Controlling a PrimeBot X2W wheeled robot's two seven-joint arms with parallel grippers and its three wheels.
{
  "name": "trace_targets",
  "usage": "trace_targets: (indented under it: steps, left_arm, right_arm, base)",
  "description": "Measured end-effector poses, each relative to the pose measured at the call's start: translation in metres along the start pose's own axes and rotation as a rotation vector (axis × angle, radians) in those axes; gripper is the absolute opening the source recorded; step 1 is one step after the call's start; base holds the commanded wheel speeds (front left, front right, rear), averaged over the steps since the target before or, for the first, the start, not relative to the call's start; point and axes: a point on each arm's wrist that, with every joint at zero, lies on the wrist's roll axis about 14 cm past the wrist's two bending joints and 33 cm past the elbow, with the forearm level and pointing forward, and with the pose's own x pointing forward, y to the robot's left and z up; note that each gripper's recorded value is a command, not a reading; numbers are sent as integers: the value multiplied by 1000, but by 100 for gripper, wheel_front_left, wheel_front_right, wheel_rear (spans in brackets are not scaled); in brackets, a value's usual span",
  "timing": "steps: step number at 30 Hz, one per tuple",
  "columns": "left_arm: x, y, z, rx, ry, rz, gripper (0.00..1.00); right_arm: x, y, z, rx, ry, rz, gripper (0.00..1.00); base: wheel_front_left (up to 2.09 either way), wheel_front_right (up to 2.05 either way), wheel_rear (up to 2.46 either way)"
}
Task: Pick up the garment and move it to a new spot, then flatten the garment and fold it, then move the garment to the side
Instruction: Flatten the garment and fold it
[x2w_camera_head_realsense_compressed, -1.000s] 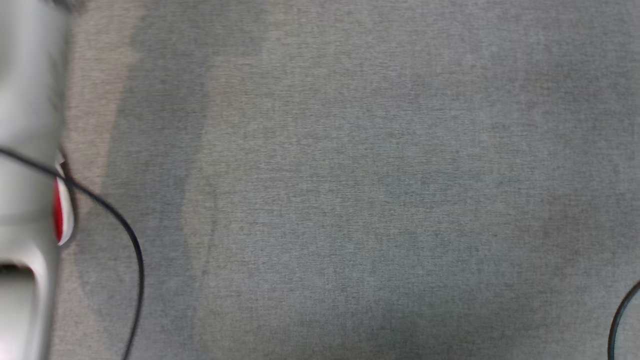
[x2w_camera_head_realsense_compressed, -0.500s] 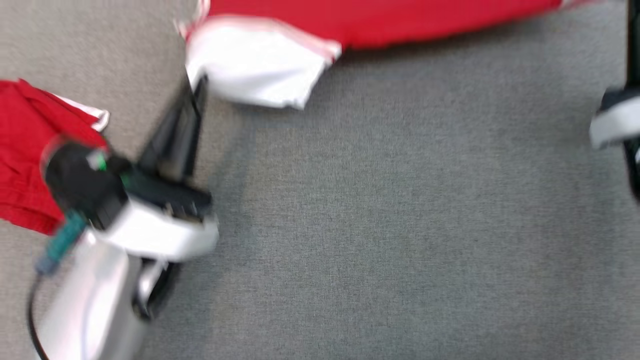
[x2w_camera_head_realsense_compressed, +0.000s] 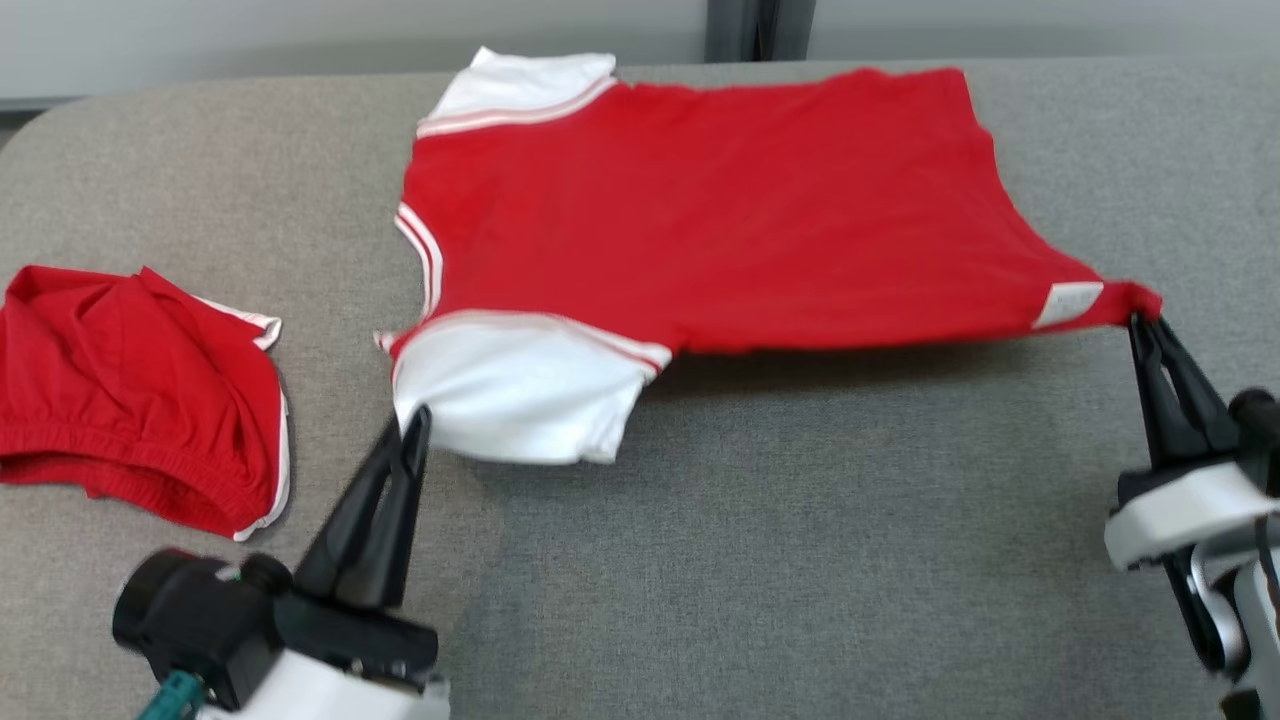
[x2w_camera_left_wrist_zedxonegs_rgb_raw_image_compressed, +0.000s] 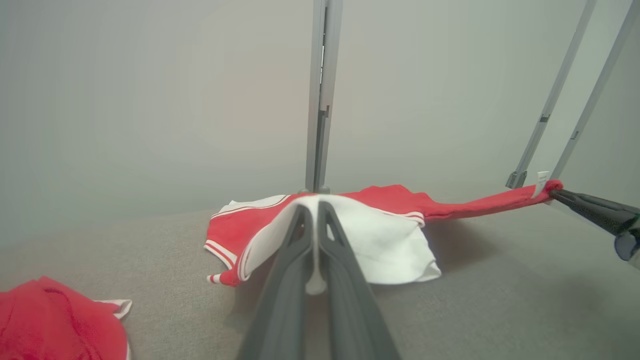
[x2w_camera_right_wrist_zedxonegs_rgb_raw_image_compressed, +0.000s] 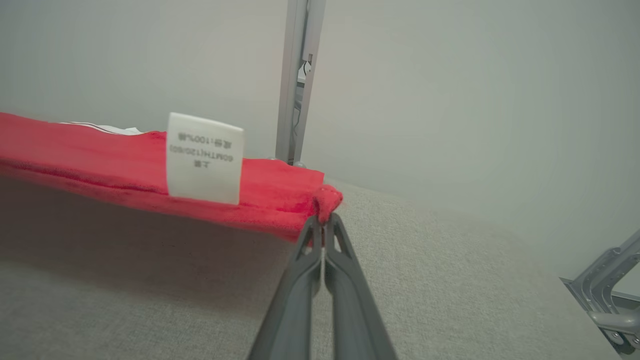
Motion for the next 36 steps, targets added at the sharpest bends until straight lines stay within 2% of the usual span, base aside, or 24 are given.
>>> trace_targets:
  steps: [8,13,18,26,31,36]
  left_arm:
    - [-40,-31,-13,-24,157,-102,0]
    - [-35,-35,-25,-79,229,-116,0]
    - [-1,-30,-23,-87,176,-119,0]
    - [51,-12,-48,-85,169,-98,0]
    - [77,11,-67,-36,180,-58,0]
    - [97,20,-83,14,197,-65,0]
  right_arm:
    - [-49,-1,-5,-4,16,-22,0]
    - [-64,2,-17,4,52,-32,0]
    - [-48,-1,-17,3,47,-44,0]
    - [-16,-11,-30,6,83,-71,0]
    - [6,-11,-33,2,88,-61,0]
    - [22,-9,-40,-10,106,-42,0]
  base:
    - [0,0,0]
    - [0,0,0]
    - [0,0,0]
    - [0,0,0]
    - [0,0,0]
    - [0,0,0]
